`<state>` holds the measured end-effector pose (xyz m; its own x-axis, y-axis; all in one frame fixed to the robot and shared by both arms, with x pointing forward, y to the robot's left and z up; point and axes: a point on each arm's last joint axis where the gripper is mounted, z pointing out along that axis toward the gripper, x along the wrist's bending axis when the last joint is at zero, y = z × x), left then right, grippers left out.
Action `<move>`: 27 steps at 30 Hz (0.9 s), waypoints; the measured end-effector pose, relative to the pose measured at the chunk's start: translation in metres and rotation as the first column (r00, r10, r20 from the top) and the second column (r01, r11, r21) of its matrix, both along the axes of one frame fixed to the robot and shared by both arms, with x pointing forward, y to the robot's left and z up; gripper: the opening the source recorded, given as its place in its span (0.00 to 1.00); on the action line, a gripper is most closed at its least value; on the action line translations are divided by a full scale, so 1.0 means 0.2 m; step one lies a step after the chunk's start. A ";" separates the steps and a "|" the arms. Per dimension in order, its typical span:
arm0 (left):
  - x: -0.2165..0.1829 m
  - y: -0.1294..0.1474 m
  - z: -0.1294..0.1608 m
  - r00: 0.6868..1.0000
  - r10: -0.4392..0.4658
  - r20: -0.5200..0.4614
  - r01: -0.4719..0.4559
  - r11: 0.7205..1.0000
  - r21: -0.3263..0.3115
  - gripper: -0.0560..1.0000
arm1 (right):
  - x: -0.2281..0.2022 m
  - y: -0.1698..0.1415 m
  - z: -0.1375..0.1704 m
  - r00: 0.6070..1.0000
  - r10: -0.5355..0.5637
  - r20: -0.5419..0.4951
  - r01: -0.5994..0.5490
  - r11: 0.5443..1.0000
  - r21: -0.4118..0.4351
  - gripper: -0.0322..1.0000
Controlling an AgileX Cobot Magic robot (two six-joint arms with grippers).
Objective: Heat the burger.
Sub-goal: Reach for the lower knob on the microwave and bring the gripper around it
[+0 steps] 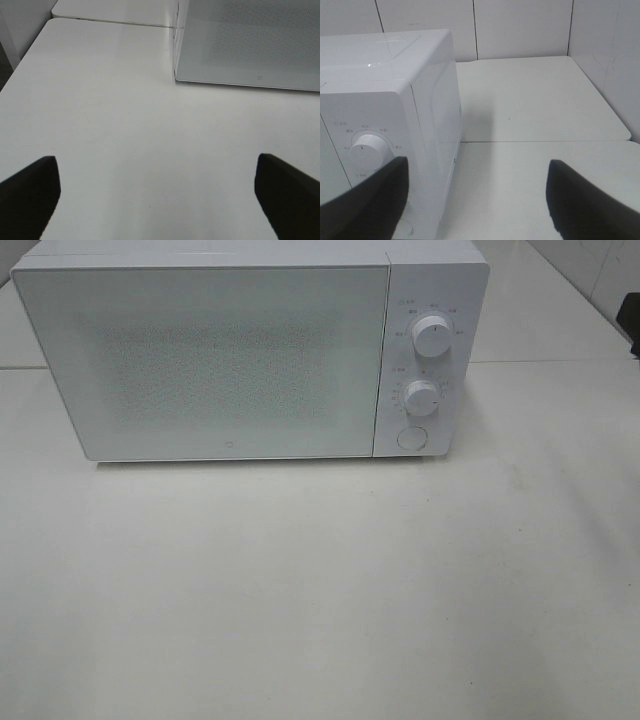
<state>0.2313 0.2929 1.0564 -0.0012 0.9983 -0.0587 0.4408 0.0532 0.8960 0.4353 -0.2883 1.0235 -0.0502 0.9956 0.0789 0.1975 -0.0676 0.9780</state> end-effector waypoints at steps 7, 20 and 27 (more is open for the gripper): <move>0.00 0.00 0.00 1.000 0.000 0.000 0.000 1.000 0.000 0.98 | 0.04 0.02 -0.15 0.998 0.000 0.060 0.000 1.000 0.001 0.75; 0.00 0.00 0.00 1.000 0.000 0.000 0.000 1.000 0.000 0.98 | 0.05 0.30 -0.35 0.996 0.077 0.039 -0.069 0.985 -0.161 0.75; 0.00 0.00 0.00 1.000 0.002 0.000 -0.002 1.000 0.002 0.98 | 0.03 0.48 -0.47 0.998 0.060 -0.011 -0.061 0.982 -0.177 0.75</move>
